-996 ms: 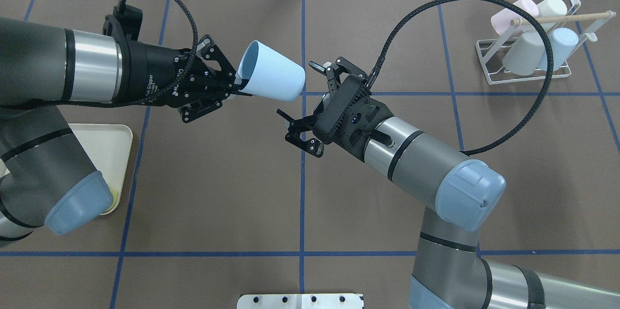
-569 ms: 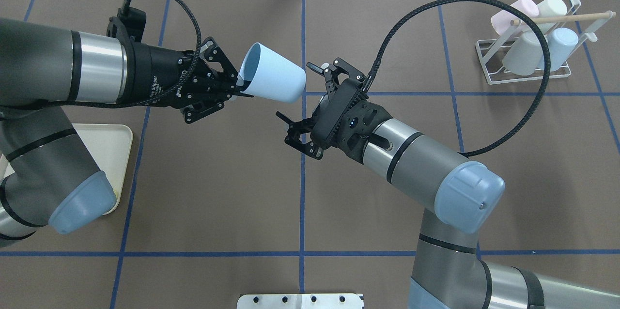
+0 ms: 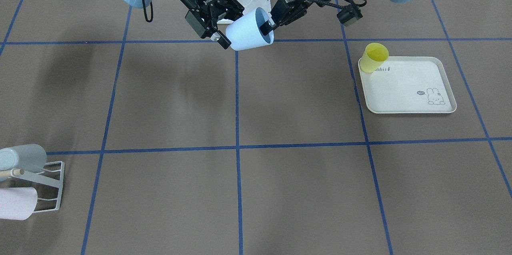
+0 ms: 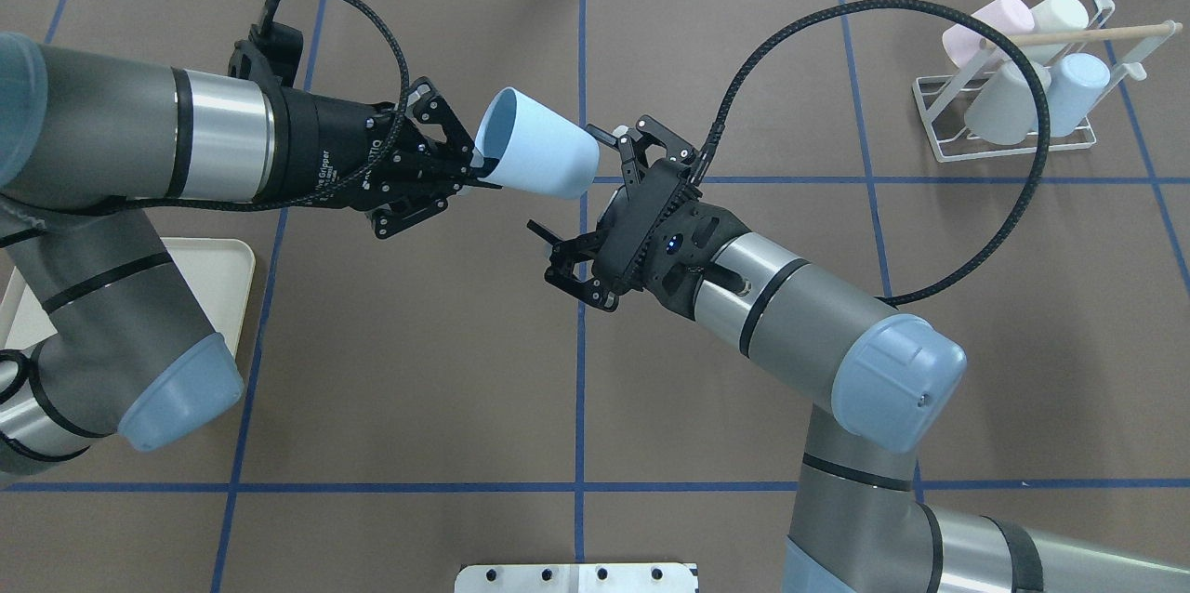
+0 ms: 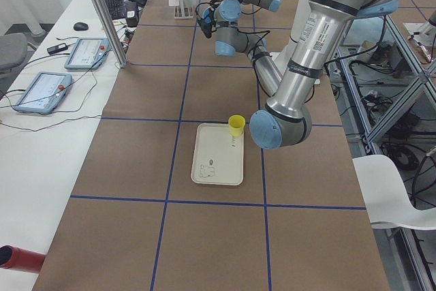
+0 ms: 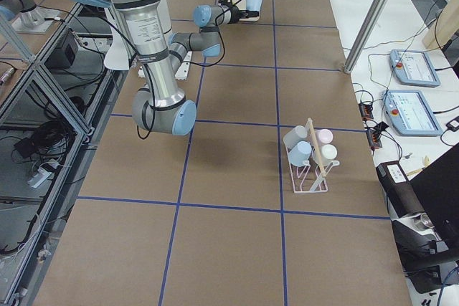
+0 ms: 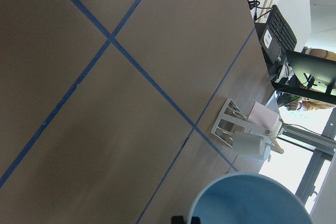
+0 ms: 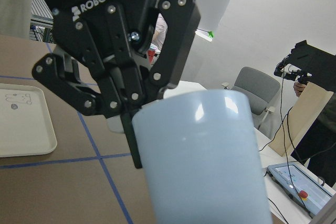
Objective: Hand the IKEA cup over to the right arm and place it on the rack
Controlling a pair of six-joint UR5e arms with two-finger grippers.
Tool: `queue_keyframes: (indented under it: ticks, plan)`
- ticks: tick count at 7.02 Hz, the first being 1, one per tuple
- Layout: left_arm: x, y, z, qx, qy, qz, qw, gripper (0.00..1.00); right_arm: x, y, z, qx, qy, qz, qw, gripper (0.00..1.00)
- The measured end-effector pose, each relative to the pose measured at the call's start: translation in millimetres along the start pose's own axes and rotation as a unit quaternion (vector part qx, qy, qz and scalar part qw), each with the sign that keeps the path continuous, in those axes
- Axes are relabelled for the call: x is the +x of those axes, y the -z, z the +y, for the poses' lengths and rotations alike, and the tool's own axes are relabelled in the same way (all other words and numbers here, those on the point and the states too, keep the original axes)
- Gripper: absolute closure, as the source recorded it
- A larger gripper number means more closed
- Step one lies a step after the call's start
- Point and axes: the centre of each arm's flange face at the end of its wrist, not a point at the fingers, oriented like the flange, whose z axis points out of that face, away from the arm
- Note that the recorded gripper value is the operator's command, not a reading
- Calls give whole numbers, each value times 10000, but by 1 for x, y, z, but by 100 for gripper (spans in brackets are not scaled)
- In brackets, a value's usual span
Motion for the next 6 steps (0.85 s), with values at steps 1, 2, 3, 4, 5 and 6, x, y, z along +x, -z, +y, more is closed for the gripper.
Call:
queue_keyframes:
  ticks: [1, 2, 3, 4, 5, 6]
  plan:
    - [0, -1, 0, 9, 0, 0, 10000, 100, -1, 0, 0, 0, 2, -11, 10000, 1]
    - [0, -2, 0, 14, -2, 0, 10000, 100, -2, 0, -1, 12, -5, -24, 10000, 4]
    - [-1, -3, 1, 8, -5, -4, 10000, 100, -4, 1, -4, 39, -22, -38, 10000, 18]
    - [-2, -3, 1, 1, -6, -9, 10000, 100, -4, 2, -7, 65, -37, -51, 10000, 31]
    - [-2, -3, 1, -1, -7, -13, 10000, 100, -5, 3, -8, 79, -44, -50, 9999, 41]
    - [-2, -3, 2, -6, -12, -11, 10000, 100, -4, 4, -8, 83, -42, -30, 10000, 49]
